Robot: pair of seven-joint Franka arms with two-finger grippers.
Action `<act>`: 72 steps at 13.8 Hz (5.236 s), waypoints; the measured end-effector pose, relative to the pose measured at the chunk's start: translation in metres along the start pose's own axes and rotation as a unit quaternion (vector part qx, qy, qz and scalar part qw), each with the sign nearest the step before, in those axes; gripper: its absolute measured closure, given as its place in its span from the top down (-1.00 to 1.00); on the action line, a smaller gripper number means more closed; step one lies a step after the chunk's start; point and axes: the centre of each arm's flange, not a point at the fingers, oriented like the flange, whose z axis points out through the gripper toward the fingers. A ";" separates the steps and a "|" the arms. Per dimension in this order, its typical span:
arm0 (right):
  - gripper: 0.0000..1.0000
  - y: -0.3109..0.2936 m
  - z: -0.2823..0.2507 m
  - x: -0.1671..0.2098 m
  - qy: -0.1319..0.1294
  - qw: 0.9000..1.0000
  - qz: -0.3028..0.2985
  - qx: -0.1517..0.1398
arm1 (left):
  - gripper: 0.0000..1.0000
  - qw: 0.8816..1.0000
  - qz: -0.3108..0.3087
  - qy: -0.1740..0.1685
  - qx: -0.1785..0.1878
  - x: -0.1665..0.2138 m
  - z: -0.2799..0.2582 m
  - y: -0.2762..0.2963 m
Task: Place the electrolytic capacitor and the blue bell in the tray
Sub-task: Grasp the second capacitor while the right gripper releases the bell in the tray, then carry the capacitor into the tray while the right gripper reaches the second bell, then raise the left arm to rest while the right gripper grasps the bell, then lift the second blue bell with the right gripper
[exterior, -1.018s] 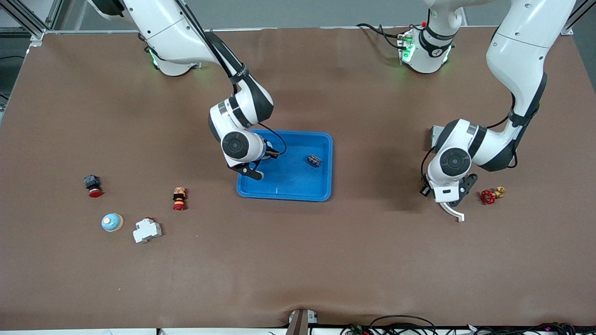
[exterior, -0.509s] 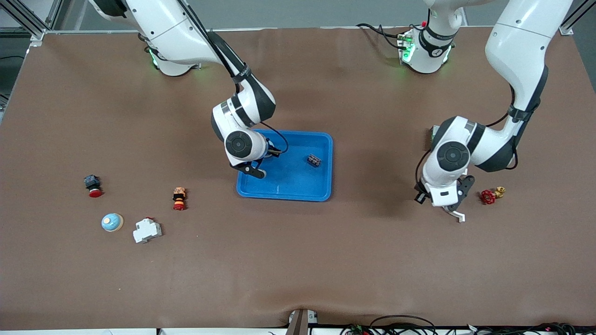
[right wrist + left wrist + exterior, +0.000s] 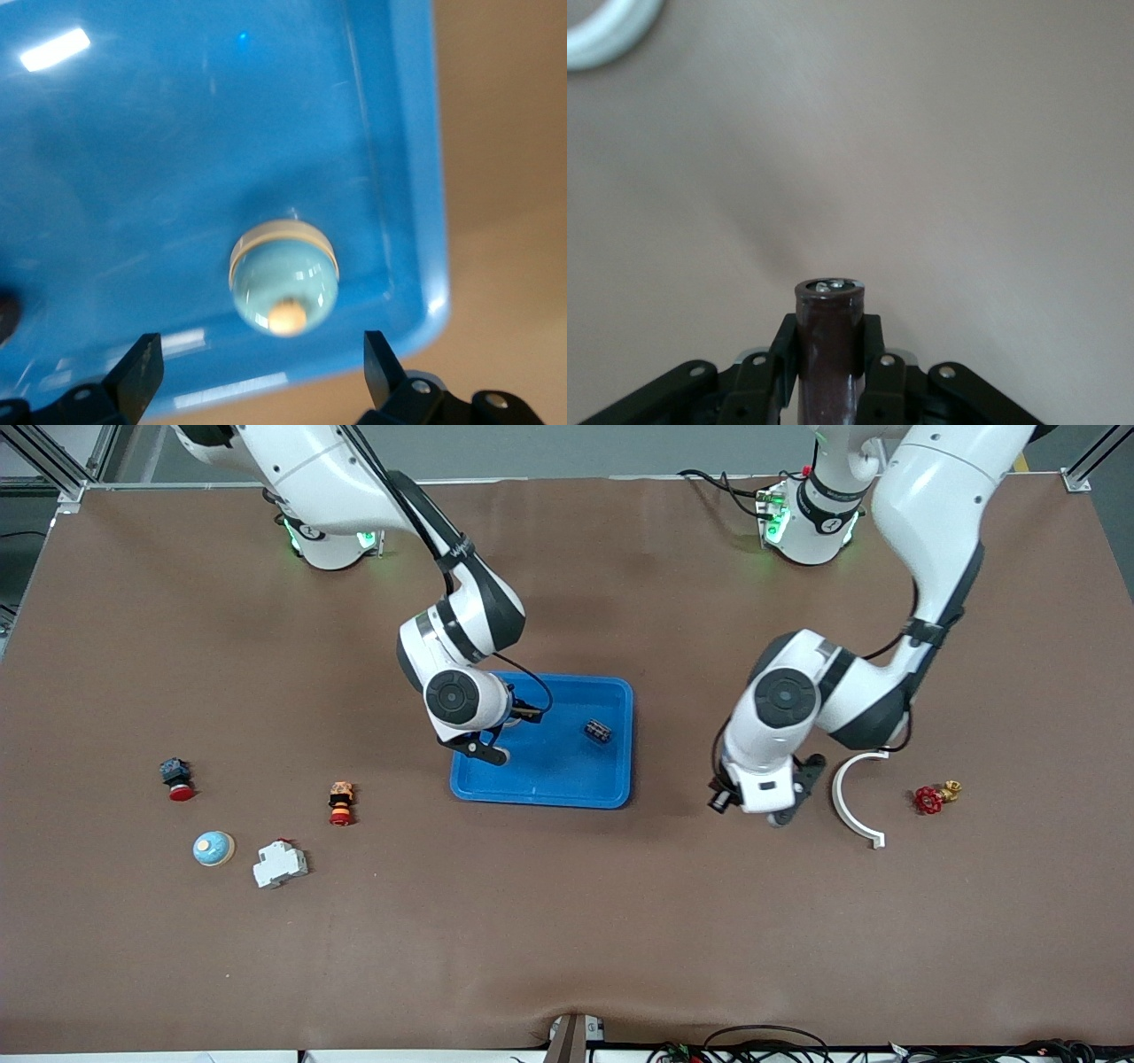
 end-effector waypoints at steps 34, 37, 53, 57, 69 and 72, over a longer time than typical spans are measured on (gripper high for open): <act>1.00 0.425 -0.083 0.301 0.124 0.856 -0.483 -0.134 | 1.00 0.996 0.022 0.064 -0.061 0.000 -0.166 0.055; 1.00 0.421 -0.082 0.306 0.140 0.849 -0.490 -0.138 | 1.00 0.991 0.092 0.085 -0.041 0.060 -0.214 0.026; 1.00 0.423 -0.040 0.331 0.149 0.841 -0.502 -0.134 | 1.00 0.933 0.360 0.010 0.007 0.218 -0.348 -0.141; 1.00 0.421 -0.039 0.333 0.149 0.841 -0.503 -0.134 | 1.00 0.918 0.395 -0.001 0.021 0.212 -0.361 -0.165; 0.36 0.419 -0.037 0.338 0.158 0.830 -0.516 -0.138 | 1.00 0.906 0.423 -0.014 0.013 0.192 -0.367 -0.184; 0.36 0.417 -0.039 0.338 0.158 0.831 -0.516 -0.137 | 1.00 0.905 0.426 -0.015 0.009 0.190 -0.367 -0.182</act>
